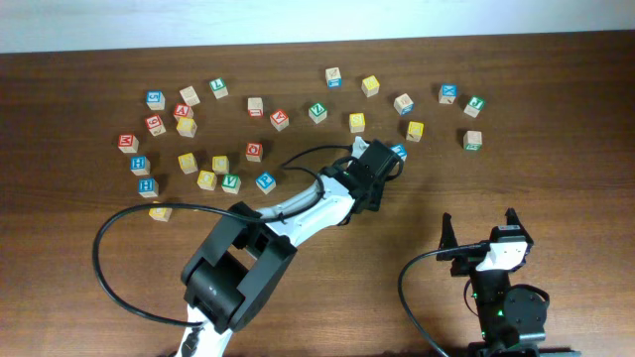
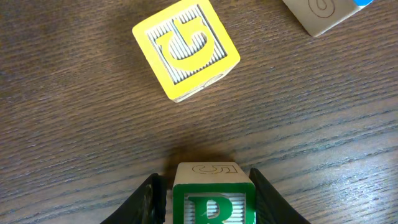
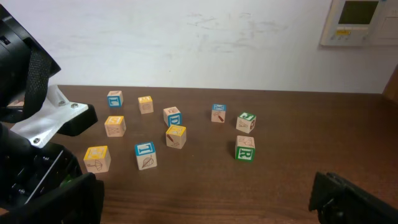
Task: Spell out RSS
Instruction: 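Carry the green R block forward and set it down front-center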
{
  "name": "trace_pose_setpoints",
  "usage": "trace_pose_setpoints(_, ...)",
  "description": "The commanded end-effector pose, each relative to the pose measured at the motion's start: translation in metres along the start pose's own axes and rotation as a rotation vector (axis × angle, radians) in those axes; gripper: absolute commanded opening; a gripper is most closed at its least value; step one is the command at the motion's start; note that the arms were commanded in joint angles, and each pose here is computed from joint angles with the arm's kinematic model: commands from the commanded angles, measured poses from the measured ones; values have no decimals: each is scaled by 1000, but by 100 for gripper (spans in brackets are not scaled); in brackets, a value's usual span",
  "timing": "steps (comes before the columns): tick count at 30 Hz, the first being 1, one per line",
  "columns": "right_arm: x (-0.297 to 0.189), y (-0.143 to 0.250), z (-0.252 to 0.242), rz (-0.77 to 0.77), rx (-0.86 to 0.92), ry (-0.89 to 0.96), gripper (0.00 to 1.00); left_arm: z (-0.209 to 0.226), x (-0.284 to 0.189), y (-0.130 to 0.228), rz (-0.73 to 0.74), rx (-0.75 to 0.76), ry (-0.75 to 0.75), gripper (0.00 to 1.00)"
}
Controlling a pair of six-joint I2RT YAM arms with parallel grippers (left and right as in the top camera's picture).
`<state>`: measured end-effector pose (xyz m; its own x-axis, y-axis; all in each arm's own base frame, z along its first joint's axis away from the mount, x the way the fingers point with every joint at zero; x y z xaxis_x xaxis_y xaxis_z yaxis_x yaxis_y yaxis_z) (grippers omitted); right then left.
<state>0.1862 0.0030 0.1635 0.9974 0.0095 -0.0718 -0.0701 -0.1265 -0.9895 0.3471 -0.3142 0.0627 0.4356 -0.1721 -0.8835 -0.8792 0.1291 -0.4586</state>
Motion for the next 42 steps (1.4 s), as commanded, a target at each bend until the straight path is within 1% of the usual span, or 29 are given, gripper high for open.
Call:
trace_pose_setpoints(1,0,3,0,6,4,2,98,-2,-1,-4,-16,-2,-5,33)
trace_pose_setpoints(3,0,3,0,7,4,2,98,-2,-1,-3,-14,-1,-6,32)
trace_pose_setpoints(4,0,3,0,6,4,2,98,-2,-1,-3,-11,0,-8,29)
trace_pose_setpoints(10,0,3,0,6,4,2,98,1,-4,-2,-1,0,-16,28)
trace_pose_setpoints(12,0,3,0,6,4,2,98,2,-21,-7,-8,-13,-11,28)
trace_pose_setpoints(14,0,3,0,6,4,2,98,1,-47,-17,-39,-21,9,28)
trace_pose_setpoints(15,0,3,0,6,4,2,98,6,-63,-17,-29,-24,1,28)
trace_pose_setpoints(17,0,3,0,6,4,2,98,23,-75,-11,26,-81,-46,27)
trace_pose_setpoints(18,0,3,0,6,4,2,98,45,-80,-2,106,-151,-113,31)
trace_pose_setpoints(19,0,3,0,6,4,2,98,64,-83,13,244,-235,-133,23)
trace_pose_setpoints(20,0,3,0,6,4,2,98,74,-85,19,313,-262,-138,24)
trace_pose_setpoints(21,0,3,0,6,4,2,98,88,-88,26,371,-278,-179,25)
trace_pose_setpoints(22,0,3,0,6,4,2,98,96,-88,33,404,-287,-204,25)
trace_pose_setpoints(23,0,3,0,6,4,2,98,98,-87,37,417,-287,-214,27)
trace_pose_setpoints(24,0,3,0,6,4,2,98,99,-84,39,415,-287,-213,33)
trace_pose_setpoints(25,0,3,0,6,4,2,98,100,-83,39,409,-283,-222,43)
trace_pose_setpoints(26,0,3,0,6,4,2,98,100,-83,39,410,-276,-221,49)
trace_pose_setpoints(27,0,3,0,6,4,2,98,99,-83,40,417,-269,-212,50)
trace_pose_setpoints(29,0,3,0,6,4,2,98,91,-85,39,450,-199,-129,50)
trace_pose_setpoints(31,0,3,0,6,4,2,98,73,-93,41,504,-127,31,53)
trace_pose_setpoints(33,0,3,0,6,4,2,98,63,-92,54,524,-99,17,50)
trace_pose_setpoints(35,0,3,0,6,4,2,98,74,-88,57,468,-184,-136,51)
trace_pose_setpoints(37,0,3,0,6,4,2,98,81,-86,53,426,-174,-192,51)
trace_pose_setpoints(39,0,3,0,6,4,2,98,82,-82,53,419,-172,-203,50)
trace_pose_setpoints(41,0,3,0,6,4,2,98,84,-75,61,427,-172,-202,49)
trace_pose_setpoints(42,0,3,0,6,4,2,98,84,-70,68,443,-175,-188,50)
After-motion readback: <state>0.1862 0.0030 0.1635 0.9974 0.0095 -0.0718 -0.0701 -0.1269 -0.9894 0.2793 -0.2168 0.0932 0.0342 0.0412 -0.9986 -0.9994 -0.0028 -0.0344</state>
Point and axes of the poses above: each gripper's point midway between its finger pads, its own x axis out along the fingers, its own z axis along the line the jaws close on, y = z × x, the point moved 6 cm from there along -x, back along the fingers, and after that the axes turned 7 degrees about -x, right-handed, at the moved point
